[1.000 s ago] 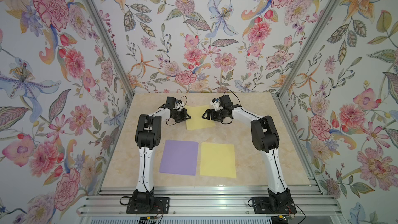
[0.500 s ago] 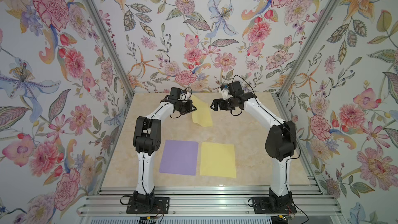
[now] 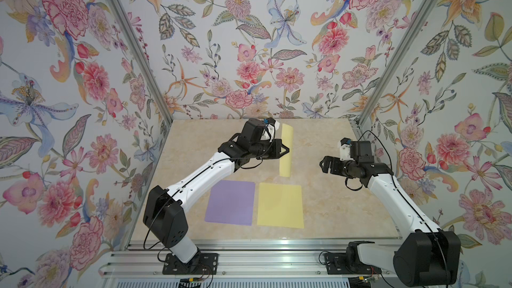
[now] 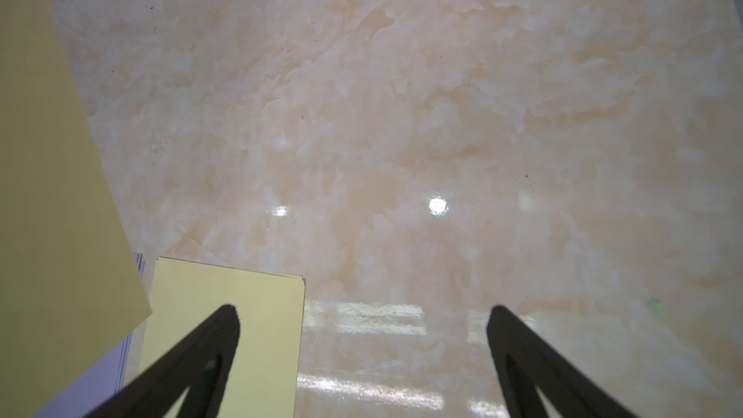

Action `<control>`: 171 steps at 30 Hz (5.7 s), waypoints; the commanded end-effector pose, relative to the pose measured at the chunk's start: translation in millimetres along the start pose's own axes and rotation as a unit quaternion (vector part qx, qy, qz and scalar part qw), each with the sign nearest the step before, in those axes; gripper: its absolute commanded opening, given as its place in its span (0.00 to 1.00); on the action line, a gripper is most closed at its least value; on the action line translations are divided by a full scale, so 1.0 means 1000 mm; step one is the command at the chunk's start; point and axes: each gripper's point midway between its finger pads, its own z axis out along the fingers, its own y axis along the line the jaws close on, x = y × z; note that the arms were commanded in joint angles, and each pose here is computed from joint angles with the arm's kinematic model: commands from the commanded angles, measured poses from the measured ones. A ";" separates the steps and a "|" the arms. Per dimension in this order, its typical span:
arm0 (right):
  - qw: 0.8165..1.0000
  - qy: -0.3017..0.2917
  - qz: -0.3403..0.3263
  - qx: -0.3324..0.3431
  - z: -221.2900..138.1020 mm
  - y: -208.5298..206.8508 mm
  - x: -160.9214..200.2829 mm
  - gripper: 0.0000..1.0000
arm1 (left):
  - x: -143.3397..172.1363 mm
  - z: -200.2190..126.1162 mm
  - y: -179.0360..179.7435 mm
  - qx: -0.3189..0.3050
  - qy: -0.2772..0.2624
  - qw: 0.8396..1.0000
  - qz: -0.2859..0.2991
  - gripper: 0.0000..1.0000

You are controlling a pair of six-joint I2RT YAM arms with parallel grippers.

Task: Sort the scattered colored papers by color
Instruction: Place the colored paper.

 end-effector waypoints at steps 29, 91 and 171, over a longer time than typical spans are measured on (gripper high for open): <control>0.996 -0.017 0.023 -0.090 0.018 0.031 0.036 1.00 | 0.104 0.039 -0.039 0.003 0.040 0.996 -0.076 0.00; 0.983 0.052 0.008 -0.174 0.055 0.119 0.123 1.00 | 0.181 0.024 0.123 -0.184 0.144 0.968 -0.088 0.00; 0.982 0.120 -0.017 -0.144 0.112 0.134 0.153 1.00 | 0.164 0.024 0.116 -0.170 0.148 0.971 -0.078 0.52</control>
